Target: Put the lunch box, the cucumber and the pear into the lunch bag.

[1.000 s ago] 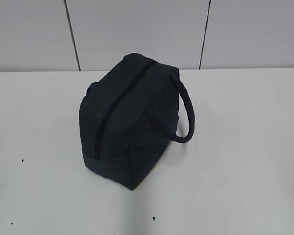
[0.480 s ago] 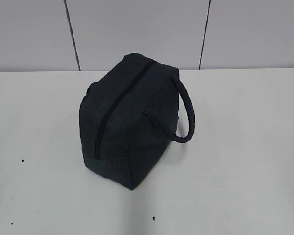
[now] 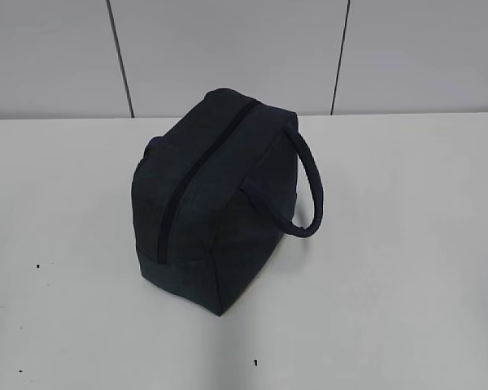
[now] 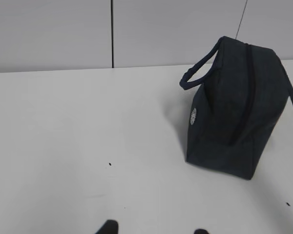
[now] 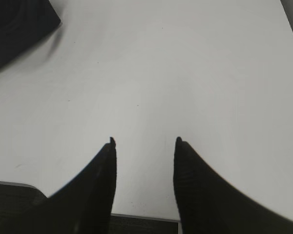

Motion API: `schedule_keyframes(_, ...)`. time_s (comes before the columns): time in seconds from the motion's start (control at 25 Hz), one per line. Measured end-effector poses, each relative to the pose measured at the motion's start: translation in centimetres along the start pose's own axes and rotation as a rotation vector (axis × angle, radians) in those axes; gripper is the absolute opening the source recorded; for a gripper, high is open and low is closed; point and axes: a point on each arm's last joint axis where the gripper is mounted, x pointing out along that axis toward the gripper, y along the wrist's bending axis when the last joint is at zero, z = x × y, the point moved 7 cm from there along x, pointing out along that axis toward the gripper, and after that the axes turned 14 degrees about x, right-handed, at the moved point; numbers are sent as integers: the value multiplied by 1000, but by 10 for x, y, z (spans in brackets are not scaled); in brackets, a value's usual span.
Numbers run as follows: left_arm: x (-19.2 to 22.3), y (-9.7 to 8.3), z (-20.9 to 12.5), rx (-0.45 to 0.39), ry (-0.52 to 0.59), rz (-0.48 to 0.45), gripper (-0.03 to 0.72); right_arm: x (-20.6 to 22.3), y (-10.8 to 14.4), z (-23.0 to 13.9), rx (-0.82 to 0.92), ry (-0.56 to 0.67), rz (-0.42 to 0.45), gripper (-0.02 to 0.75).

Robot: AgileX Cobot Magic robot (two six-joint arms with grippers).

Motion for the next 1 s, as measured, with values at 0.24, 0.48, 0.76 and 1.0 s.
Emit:
schedule_keyframes(0.24,0,8,-2,-79,34,146,286,0,0,0,0,0,0,313)
schedule_keyframes(0.48,-1,12,-3,-119,51,221,260,0,0,0,-4,1,7,313)
schedule_keyframes(0.76,-1,12,-3,-119,51,221,253,0,2,0,-24,4,40,313)
schedule_keyframes(1.0,-1,12,-3,-119,51,221,242,0,2,0,-18,2,30,313)
